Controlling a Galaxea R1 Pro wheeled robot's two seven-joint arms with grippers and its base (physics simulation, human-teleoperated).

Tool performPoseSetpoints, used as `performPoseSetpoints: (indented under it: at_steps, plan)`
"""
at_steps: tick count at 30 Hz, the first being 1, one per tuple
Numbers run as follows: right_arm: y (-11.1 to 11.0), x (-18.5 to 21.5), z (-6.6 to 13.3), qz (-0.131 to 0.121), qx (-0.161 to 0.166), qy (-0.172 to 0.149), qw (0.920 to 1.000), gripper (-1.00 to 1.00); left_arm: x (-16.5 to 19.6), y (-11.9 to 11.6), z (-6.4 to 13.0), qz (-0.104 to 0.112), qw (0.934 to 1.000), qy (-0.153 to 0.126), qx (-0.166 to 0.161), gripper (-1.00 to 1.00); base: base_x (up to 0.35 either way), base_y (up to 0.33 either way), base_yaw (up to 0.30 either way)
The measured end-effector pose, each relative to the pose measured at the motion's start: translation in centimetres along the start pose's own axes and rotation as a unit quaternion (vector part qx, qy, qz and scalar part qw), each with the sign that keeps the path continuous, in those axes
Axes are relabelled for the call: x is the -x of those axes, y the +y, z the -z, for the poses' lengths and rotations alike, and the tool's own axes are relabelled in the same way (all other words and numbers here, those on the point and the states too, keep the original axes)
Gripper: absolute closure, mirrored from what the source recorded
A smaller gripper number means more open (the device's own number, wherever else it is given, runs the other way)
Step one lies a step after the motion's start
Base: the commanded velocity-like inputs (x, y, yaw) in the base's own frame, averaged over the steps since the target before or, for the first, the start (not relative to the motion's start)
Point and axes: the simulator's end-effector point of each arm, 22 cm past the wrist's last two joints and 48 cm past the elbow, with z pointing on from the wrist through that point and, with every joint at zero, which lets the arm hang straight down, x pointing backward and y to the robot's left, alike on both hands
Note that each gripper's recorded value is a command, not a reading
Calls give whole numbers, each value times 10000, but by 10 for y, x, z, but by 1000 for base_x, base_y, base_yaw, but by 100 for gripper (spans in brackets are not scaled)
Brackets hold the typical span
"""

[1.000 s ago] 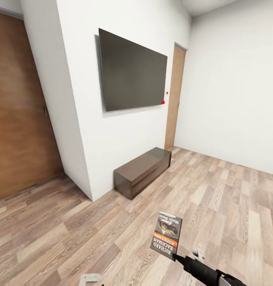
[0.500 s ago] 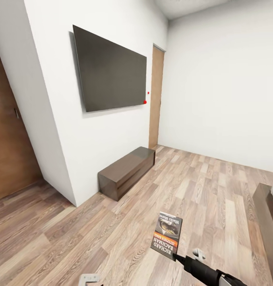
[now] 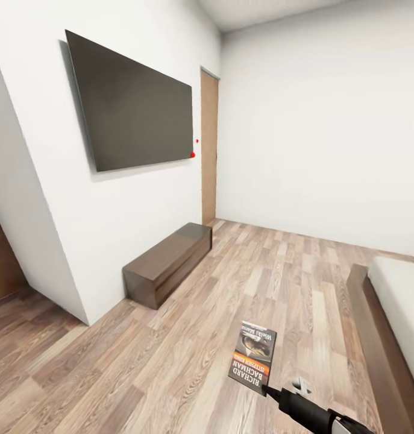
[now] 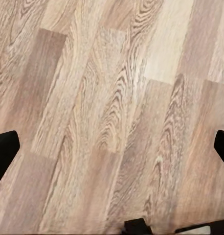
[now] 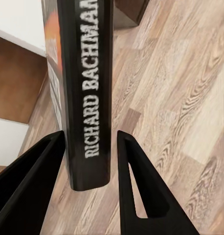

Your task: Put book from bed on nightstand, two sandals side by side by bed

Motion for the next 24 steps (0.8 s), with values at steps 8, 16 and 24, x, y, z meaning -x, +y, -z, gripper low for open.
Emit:
performPoseSetpoints:
  at_steps: [8, 16, 24]
  plan:
    - [0, 0, 0, 3, 1, -1, 10000, 100, -11, -7, 2, -374, 9992, 67, -114, -100, 0, 0, -283]
    - [-1, 0, 1, 3, -5, 0, 10000, 100, -12, -6, 2, -358, 9993, 65, -88, -100, 0, 0, -283]
    - [-1, 0, 1, 2, -12, 0, 10000, 100, -11, 0, 2, -276, 9996, 48, 14, -100, 0, 0, -283]
